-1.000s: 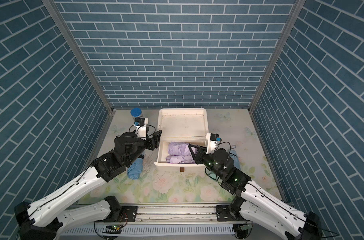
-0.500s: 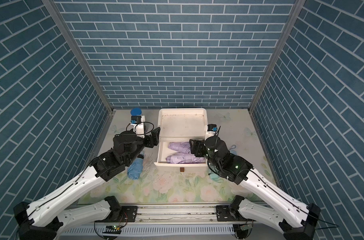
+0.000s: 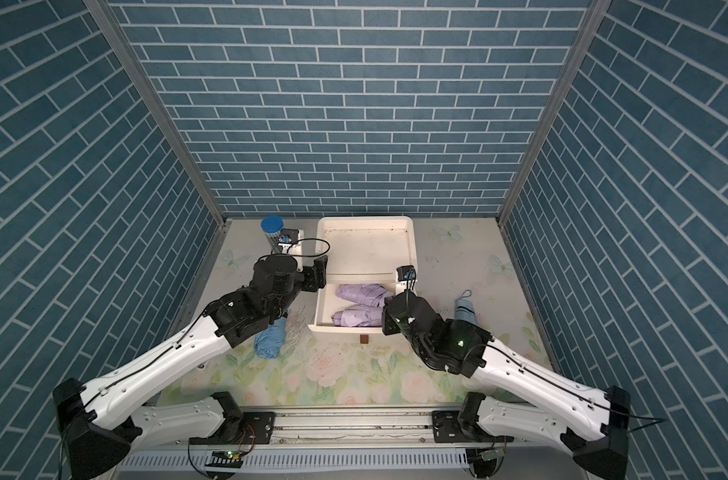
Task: Place the umbrella in the drawer by color
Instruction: Adjust the umbrella in the drawer.
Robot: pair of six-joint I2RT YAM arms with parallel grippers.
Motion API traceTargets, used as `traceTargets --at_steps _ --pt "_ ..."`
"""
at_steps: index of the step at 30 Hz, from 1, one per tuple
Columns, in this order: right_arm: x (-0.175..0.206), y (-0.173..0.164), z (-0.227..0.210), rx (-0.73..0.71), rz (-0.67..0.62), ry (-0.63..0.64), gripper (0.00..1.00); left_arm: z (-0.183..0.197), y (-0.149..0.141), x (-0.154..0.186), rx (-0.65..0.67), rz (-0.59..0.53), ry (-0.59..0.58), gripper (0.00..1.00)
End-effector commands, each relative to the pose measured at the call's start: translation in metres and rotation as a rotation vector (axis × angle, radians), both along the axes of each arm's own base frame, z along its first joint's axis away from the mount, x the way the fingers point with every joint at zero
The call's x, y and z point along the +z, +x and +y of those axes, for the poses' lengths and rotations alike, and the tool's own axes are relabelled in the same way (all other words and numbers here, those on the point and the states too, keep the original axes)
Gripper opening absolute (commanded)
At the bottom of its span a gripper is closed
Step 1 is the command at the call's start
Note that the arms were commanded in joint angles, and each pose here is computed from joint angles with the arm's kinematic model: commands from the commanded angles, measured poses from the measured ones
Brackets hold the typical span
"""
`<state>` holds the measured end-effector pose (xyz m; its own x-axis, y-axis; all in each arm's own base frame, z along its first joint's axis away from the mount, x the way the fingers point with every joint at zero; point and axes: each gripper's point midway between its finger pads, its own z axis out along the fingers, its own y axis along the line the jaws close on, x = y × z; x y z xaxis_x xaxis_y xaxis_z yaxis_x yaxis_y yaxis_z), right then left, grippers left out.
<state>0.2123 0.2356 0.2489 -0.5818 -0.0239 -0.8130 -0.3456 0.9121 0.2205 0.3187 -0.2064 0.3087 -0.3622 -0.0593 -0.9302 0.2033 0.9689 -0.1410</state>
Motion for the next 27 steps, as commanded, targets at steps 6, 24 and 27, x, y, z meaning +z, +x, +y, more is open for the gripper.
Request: traceTargets --at_steps 6,24,27 --pt "-0.012 0.012 -0.002 -0.053 0.033 -0.046 0.12 0.008 0.004 -0.014 0.035 0.037 0.054 0.78" --pt "0.077 -0.004 -0.044 -0.020 -0.048 -0.153 0.52 0.015 0.015 -0.007 0.069 0.023 0.029 0.81" --pt "0.062 -0.023 -0.017 0.125 -0.037 -0.079 0.36 0.011 0.018 -0.011 0.059 0.026 0.028 0.81"
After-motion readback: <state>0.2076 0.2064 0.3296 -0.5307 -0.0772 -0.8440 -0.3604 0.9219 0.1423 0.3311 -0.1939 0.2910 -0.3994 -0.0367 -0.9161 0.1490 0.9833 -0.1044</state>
